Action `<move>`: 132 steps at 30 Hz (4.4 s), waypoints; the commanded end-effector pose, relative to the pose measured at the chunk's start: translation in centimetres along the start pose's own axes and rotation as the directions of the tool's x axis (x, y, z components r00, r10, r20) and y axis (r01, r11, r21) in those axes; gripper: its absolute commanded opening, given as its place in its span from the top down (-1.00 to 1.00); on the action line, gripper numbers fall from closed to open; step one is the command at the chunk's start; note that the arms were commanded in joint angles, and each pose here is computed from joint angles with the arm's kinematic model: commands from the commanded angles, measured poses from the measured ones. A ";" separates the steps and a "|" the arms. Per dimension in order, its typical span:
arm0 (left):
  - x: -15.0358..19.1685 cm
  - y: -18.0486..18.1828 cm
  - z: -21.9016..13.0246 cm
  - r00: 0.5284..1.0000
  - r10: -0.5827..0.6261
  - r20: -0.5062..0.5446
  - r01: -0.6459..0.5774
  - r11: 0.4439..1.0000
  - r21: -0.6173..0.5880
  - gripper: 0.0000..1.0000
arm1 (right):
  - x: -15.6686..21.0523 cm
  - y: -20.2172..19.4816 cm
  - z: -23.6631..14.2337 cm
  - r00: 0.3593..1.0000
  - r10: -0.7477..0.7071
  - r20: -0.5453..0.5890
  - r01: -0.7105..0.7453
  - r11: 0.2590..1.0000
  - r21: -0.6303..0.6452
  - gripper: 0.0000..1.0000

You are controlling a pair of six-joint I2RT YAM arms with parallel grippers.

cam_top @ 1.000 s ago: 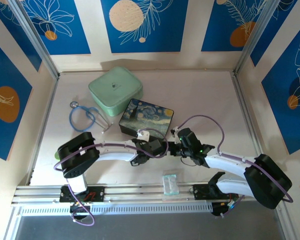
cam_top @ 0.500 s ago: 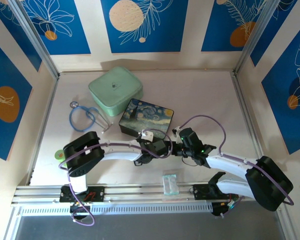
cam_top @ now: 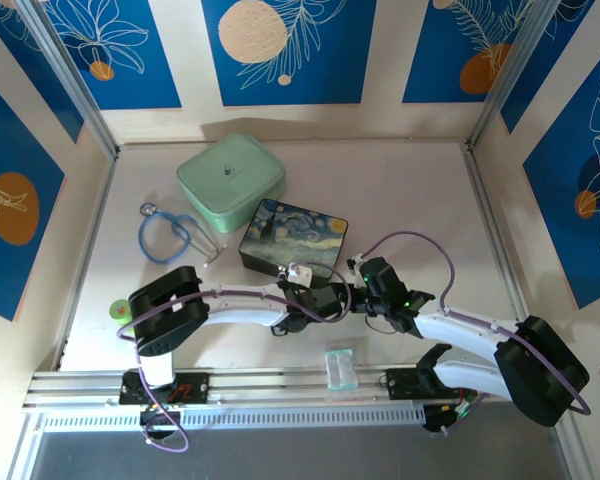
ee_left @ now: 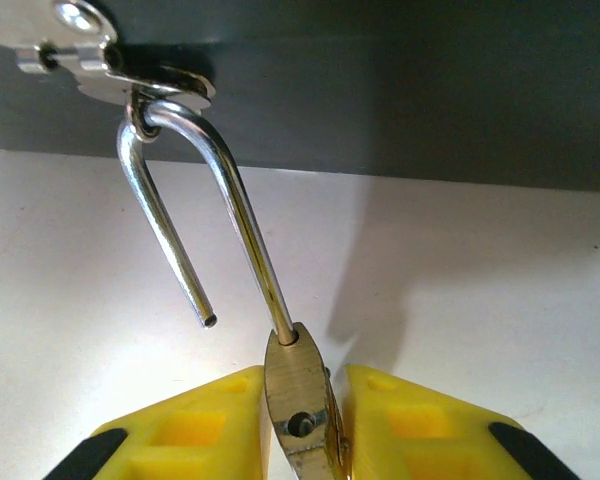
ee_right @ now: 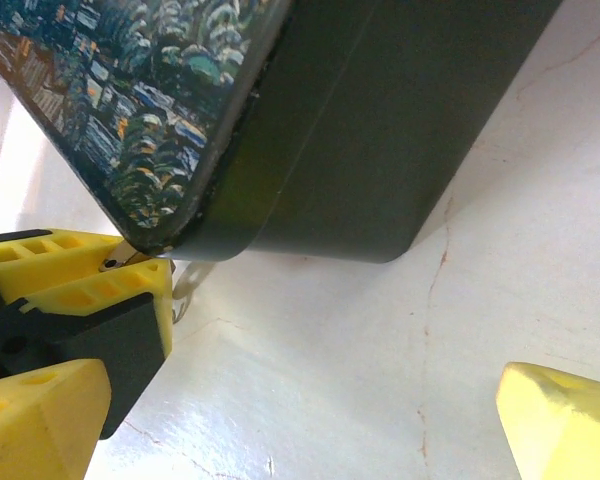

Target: Unlock the padlock with the key

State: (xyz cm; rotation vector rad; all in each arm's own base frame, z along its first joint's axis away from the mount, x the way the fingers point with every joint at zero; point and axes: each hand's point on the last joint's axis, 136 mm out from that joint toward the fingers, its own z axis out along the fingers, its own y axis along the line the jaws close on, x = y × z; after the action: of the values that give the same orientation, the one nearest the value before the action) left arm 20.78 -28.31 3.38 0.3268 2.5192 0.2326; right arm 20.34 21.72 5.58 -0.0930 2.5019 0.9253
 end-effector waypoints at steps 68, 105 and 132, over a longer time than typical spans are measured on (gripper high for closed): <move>-3.9 10.1 -4.8 0.868 -0.495 0.043 0.427 0.788 0.443 -0.99 | 0.4 6.5 6.2 0.971 -0.204 -0.127 0.229 0.944 0.237 -0.73; -3.3 11.4 -4.0 0.867 -0.492 0.076 0.425 0.812 0.399 -0.98 | 0.9 4.9 9.8 0.981 -0.154 -0.116 0.189 0.890 0.415 0.00; -8.1 10.7 -5.8 0.951 -0.024 0.309 -0.067 0.958 0.280 -0.98 | 3.7 -0.3 4.8 0.988 -0.048 -0.150 0.111 0.889 0.444 0.40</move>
State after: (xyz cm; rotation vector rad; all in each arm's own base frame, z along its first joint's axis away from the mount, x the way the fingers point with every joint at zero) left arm 25.30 -20.14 13.62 0.2884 2.2863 -0.2209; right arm 20.54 28.02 2.11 -0.1627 2.6548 0.3833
